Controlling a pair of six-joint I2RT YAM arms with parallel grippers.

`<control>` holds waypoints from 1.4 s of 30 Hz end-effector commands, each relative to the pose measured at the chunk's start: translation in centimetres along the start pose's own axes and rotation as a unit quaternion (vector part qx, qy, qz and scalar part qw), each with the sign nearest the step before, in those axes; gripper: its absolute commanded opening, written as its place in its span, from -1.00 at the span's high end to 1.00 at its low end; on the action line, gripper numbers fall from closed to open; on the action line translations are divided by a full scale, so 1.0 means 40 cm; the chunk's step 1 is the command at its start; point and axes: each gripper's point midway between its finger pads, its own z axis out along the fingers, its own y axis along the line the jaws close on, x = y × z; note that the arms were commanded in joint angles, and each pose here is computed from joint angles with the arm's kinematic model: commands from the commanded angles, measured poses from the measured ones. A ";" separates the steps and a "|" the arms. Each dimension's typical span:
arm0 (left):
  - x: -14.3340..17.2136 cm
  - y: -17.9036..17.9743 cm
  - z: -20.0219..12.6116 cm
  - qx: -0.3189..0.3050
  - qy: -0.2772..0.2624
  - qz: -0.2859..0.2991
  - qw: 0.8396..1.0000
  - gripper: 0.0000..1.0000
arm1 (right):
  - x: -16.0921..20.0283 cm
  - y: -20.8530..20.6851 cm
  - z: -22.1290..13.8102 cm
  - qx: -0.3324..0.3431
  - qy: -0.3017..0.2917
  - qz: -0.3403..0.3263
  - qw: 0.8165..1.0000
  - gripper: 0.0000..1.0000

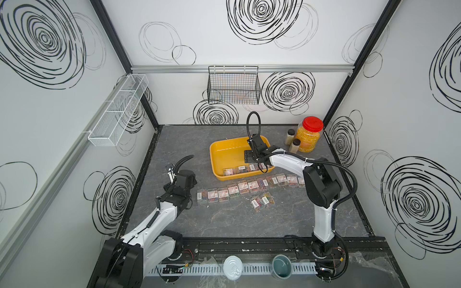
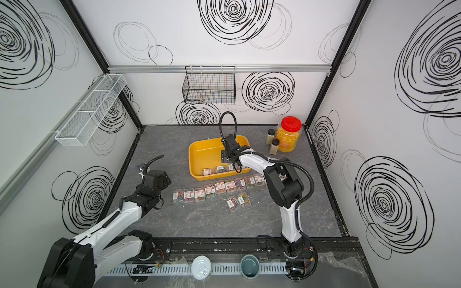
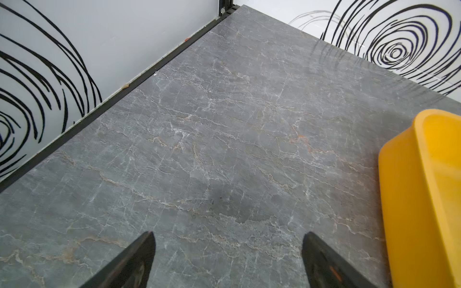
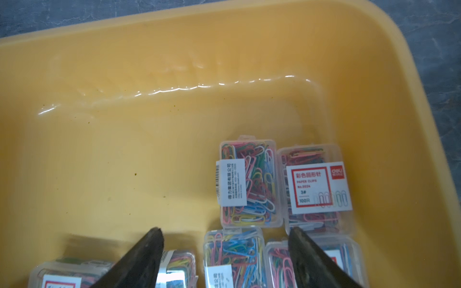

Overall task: Take the paper clips out of the storage box
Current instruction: Pick up the boxed paper clips from the storage box.

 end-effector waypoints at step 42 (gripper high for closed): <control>-0.043 -0.008 -0.004 -0.004 -0.023 -0.017 1.000 -0.94 | 0.039 0.038 0.163 -0.042 0.077 -0.050 0.995 -0.33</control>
